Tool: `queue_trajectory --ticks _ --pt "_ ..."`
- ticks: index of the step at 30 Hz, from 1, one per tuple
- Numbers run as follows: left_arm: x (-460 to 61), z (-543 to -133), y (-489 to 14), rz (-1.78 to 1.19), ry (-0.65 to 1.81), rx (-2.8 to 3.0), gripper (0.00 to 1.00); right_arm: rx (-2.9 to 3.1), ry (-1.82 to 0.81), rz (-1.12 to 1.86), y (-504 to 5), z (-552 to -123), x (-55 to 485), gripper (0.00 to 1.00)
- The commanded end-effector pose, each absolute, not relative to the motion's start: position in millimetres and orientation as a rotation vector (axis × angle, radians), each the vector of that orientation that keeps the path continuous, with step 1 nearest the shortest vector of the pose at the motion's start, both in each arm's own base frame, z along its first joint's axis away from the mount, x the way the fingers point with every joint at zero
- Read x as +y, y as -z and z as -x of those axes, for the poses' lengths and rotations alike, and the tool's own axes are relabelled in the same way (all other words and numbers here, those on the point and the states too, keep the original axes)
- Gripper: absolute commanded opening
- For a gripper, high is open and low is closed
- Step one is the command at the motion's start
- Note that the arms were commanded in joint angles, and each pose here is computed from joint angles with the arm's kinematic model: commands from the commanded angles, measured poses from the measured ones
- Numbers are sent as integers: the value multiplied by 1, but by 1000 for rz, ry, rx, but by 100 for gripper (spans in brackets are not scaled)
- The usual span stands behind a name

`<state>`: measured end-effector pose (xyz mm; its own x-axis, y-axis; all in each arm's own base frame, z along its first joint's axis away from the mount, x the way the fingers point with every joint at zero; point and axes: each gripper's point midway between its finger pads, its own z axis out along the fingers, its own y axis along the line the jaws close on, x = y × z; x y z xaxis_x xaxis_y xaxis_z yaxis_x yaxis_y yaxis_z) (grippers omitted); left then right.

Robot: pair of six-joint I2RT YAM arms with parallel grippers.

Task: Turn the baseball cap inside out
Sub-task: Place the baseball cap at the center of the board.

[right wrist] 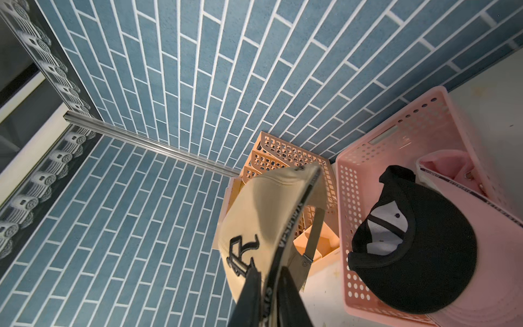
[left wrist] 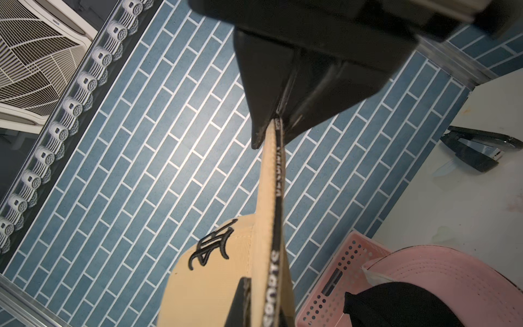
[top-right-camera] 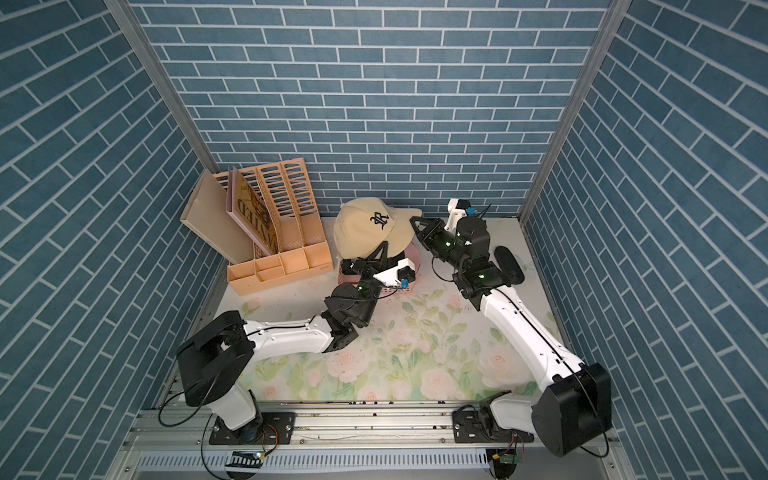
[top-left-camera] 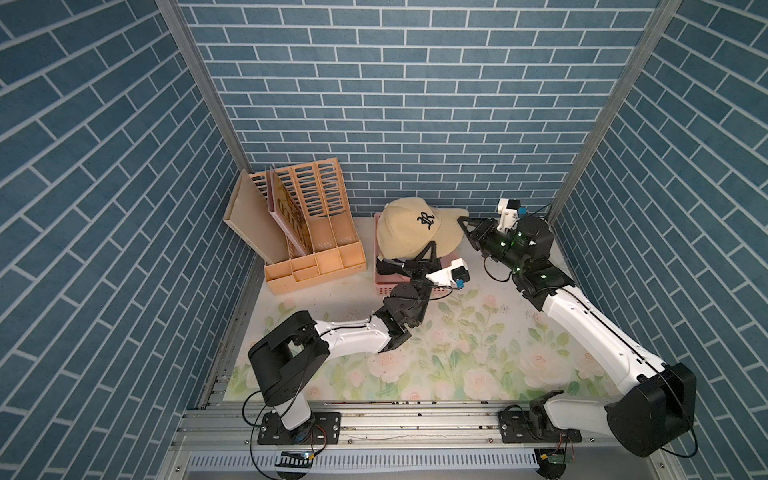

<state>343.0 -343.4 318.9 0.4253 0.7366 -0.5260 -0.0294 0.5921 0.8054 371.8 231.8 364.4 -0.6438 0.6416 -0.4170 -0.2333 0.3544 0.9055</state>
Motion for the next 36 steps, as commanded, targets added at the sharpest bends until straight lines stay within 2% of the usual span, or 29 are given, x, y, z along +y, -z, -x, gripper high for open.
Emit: queue_trajectory --ticks 1,2,4,7,13,19,26,29,36 --pt "-352 -336 -338 -748 -513 990 0 1789 -1420 -279 -368 -369 235 0" --pt "-351 -338 -337 -739 -514 1006 8 1777 -1416 -291 -369 -369 231 0" --pt "-351 -340 -335 -740 -500 1035 32 1745 -1403 -330 -369 -371 219 0" --pt "-357 -342 -322 -803 -449 1096 58 1682 -1369 -396 -371 -374 194 0" --pt "-371 -337 -308 -897 -272 1213 95 1526 -1202 -545 -373 -384 129 0" --pt "-360 -335 -326 -779 -17 1315 97 1354 -1038 -646 -357 -380 77 0" --pt "-306 -384 -343 -410 251 1604 98 1279 -898 -730 -310 -378 49 0" --pt "-286 -391 -345 -312 348 1655 99 1216 -865 -771 -290 -375 36 0" --pt "-264 -393 -334 -259 319 1692 99 1180 -884 -803 -268 -384 34 0"
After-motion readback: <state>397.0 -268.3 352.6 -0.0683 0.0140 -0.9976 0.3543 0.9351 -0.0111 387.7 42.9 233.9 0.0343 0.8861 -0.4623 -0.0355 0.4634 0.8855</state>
